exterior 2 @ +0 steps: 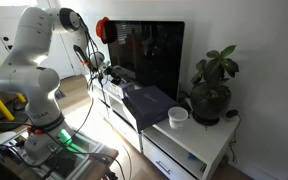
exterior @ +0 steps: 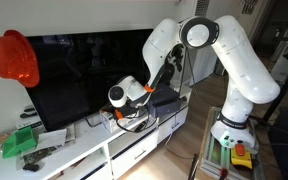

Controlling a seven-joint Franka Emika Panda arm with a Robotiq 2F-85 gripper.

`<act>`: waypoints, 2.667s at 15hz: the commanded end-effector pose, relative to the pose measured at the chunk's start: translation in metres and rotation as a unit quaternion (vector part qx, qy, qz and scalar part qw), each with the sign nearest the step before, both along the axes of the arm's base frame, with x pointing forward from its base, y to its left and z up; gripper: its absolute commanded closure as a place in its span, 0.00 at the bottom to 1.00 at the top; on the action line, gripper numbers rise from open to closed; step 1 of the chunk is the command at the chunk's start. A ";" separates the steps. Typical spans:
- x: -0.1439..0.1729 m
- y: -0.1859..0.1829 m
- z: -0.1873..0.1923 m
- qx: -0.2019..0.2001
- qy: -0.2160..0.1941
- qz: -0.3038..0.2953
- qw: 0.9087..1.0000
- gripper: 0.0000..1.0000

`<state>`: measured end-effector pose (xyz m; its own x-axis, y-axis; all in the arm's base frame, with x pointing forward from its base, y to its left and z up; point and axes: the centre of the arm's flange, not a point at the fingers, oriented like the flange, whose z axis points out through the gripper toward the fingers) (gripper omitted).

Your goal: Remove one sachet from the white box and put it on the table

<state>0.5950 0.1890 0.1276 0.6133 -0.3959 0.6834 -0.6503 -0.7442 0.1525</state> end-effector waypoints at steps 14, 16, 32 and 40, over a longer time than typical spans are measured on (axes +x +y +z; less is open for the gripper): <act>0.025 -0.017 -0.029 -0.028 -0.041 -0.017 0.999 0.67; 0.026 -0.022 -0.023 -0.023 -0.038 -0.027 0.999 0.81; 0.011 -0.036 0.081 0.057 -0.023 -0.110 0.992 0.97; -0.004 -0.051 0.143 0.100 -0.024 -0.042 0.994 0.97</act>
<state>0.6103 0.1540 0.2445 0.4856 -0.5670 0.6653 -0.7563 -0.6542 -0.0056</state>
